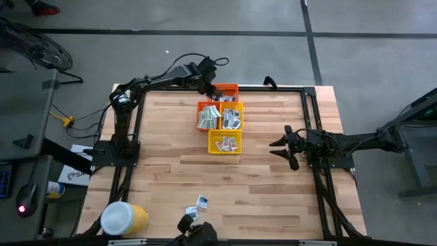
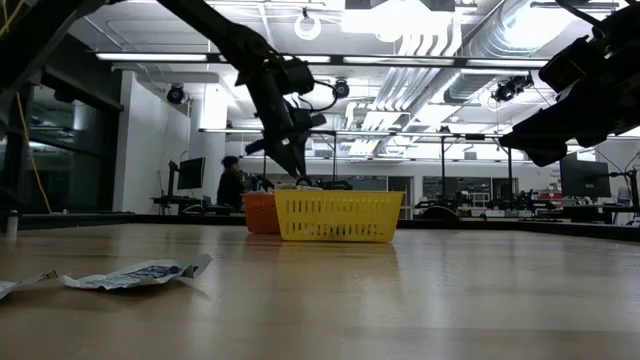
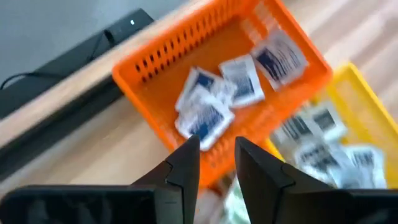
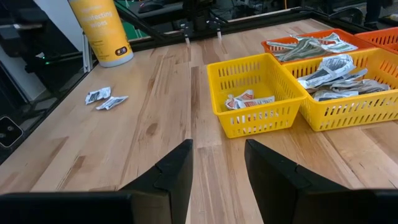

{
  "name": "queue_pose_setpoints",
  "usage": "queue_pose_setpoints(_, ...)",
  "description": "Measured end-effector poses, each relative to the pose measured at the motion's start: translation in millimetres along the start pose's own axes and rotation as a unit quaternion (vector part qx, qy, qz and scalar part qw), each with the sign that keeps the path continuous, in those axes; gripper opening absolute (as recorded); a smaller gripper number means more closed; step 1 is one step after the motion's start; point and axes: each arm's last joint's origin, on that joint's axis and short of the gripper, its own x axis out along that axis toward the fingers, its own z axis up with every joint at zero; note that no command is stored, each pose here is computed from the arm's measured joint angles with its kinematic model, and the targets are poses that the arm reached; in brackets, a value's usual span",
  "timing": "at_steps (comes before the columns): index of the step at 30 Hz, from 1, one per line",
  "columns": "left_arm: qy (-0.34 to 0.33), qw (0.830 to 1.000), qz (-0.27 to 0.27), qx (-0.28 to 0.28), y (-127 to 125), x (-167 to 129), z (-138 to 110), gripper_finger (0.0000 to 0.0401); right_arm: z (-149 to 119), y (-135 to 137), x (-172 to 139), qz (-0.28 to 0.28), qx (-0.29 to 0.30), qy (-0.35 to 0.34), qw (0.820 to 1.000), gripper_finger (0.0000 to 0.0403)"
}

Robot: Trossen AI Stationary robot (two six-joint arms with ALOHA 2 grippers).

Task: Pick & Place First Aid Supplies
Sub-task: Put the alcohol pad into the top orange bin

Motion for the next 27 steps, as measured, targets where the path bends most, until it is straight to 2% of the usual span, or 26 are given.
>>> queue_pose_setpoints(8, 0.077, 0.996, -0.006, 0.054, -11.9, -40.0, -20.1, 0.0057, 0.0, 0.0, 0.0, 0.000, 0.000, 0.000, 1.000, 0.0139)
queue_pose_setpoints(15, 0.142, 0.985, -0.011, 0.097, -39.5, -68.2, -47.0, 0.0004, 0.0, 0.0, 0.0, 0.000, 0.000, 0.000, 1.000, 0.0139)
queue_pose_setpoints(21, 0.209, 0.966, -0.017, 0.154, -80.7, -81.3, -83.2, 0.0002, -0.1, 0.0, 0.0, 0.000, 0.000, 0.000, 1.000, 0.0139)
queue_pose_setpoints(27, 0.231, 0.949, -0.034, 0.210, -130.0, -94.0, -123.8, 0.0002, -0.1, 0.0, 0.0, 0.000, 0.000, 0.000, 1.000, 0.0139)
